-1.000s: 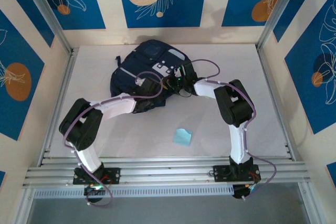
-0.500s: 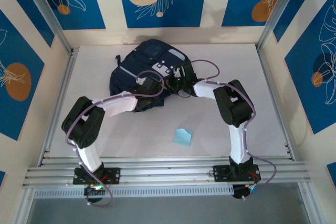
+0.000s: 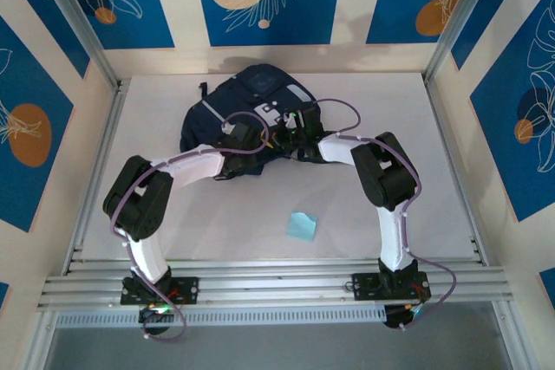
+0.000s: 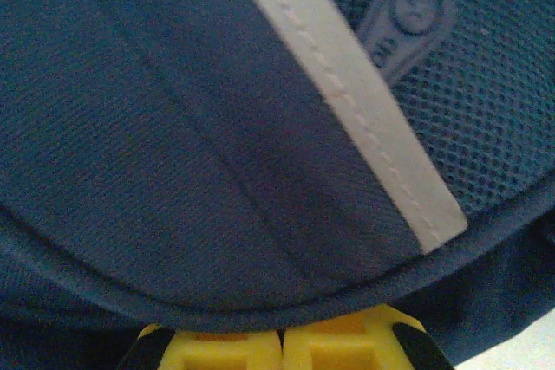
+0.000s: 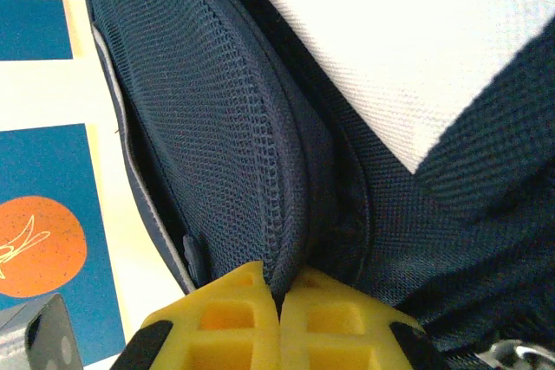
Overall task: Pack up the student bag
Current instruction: Unzip the student bag at the top-center of the table.
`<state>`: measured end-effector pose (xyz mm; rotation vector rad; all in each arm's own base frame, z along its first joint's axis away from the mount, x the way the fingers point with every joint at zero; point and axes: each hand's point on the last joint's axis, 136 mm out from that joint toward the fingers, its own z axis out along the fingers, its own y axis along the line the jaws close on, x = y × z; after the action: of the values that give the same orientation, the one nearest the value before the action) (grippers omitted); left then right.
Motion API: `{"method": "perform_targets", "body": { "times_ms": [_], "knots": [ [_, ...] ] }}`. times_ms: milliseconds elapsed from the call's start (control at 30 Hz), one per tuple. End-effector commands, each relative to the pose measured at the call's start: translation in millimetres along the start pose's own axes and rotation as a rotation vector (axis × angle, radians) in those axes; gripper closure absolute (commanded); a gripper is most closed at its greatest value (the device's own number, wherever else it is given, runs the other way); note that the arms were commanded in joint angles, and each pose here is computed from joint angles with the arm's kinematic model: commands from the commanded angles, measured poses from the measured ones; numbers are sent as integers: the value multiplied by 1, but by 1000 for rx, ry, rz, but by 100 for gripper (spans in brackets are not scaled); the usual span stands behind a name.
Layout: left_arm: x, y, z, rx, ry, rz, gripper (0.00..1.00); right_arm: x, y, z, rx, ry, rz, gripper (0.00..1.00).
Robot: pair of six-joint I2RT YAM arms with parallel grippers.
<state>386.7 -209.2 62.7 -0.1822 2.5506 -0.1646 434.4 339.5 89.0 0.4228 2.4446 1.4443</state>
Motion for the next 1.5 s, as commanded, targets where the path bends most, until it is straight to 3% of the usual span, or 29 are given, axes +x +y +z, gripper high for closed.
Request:
{"method": "perform_targets", "body": {
  "times_ms": [0,167,333,467,700,833,1100,1233,1267,1367,1467],
  "knots": [
    [-34,18,-8,-47,-93,-7,100,14,-3,-10,-3,77,6,100],
    [-32,10,-43,61,-66,37,100,-2,-18,-15,30,43,20,100],
    [-20,14,-64,187,60,230,100,-16,-22,-27,50,7,0,100],
    [-10,41,-59,118,189,359,100,-25,-18,-33,63,-7,-38,100],
    [-31,64,-42,25,148,422,100,-32,-14,-41,90,9,-118,100],
    [-19,36,-49,186,181,425,100,-51,-20,-50,132,-9,-149,100],
    [53,-16,-72,402,324,426,100,-93,-16,-60,150,-61,-190,100],
    [62,-51,-80,483,318,403,100,-106,-12,-59,161,-74,-194,100],
    [59,-59,-80,493,309,396,100,-105,-11,-59,162,-73,-186,99],
    [40,-76,-76,501,278,345,100,-94,-6,-69,163,-75,-155,77],
    [23,-92,-72,519,238,283,100,-75,-3,-87,144,-111,-116,64]
  ]
}}
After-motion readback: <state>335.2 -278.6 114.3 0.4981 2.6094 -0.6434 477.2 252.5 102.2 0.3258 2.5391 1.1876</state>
